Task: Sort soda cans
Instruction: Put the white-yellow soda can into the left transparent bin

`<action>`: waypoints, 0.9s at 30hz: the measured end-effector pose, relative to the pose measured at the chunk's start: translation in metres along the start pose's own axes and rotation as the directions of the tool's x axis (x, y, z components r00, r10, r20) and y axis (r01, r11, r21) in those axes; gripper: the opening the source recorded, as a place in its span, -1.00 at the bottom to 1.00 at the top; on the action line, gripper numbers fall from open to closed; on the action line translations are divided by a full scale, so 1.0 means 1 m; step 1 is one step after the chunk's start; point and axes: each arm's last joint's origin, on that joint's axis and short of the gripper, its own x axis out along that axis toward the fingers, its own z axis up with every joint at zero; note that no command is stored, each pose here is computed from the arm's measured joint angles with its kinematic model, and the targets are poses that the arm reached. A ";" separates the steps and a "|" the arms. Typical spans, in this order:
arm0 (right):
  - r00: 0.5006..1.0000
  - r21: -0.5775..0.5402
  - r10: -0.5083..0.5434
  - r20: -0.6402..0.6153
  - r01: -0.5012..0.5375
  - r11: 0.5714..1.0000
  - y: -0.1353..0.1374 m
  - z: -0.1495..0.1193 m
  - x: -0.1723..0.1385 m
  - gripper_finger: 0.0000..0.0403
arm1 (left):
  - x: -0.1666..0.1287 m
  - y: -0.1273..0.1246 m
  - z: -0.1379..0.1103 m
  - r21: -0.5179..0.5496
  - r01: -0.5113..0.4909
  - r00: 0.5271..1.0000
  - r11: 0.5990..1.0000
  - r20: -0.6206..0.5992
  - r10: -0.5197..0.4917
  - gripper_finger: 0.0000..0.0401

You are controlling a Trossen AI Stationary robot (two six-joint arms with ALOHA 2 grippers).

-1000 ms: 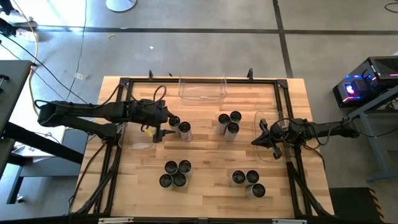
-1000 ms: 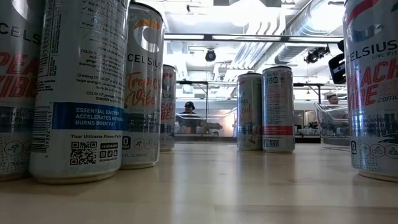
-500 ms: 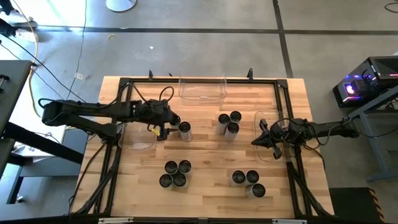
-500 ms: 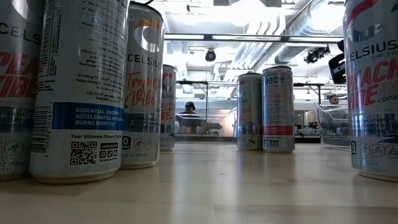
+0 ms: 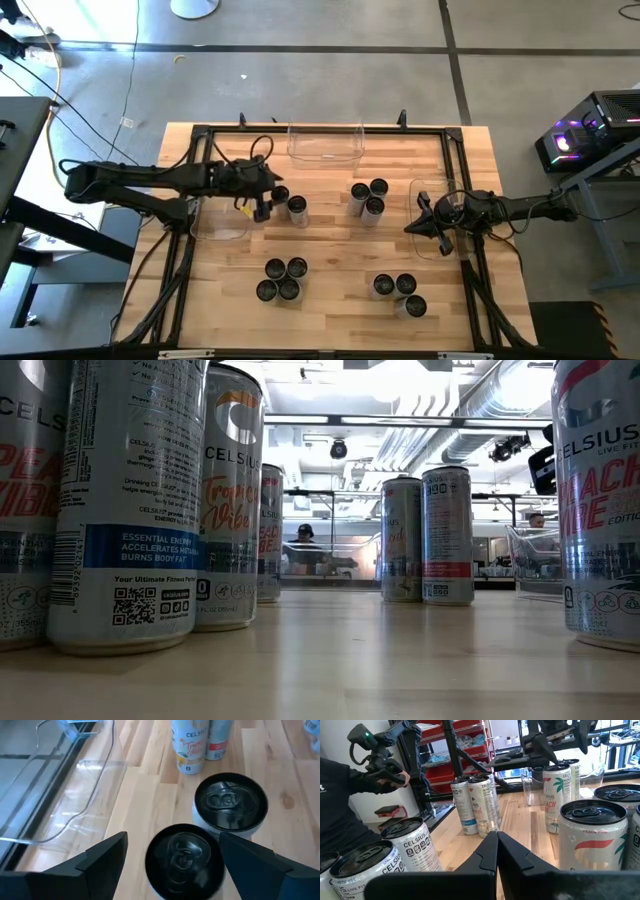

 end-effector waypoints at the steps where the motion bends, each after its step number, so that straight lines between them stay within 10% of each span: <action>1: 1.000 0.000 0.000 0.000 0.000 1.000 0.000 0.000 0.000 -1.00 | 0.001 0.000 0.000 -0.012 0.003 1.000 1.000 -0.004 -0.003 0.55; 27: 1.000 0.000 0.000 -0.001 0.000 1.000 0.000 0.000 0.000 -1.00 | 0.031 -0.004 -0.013 -0.063 0.004 0.987 0.998 -0.159 -0.014 0.55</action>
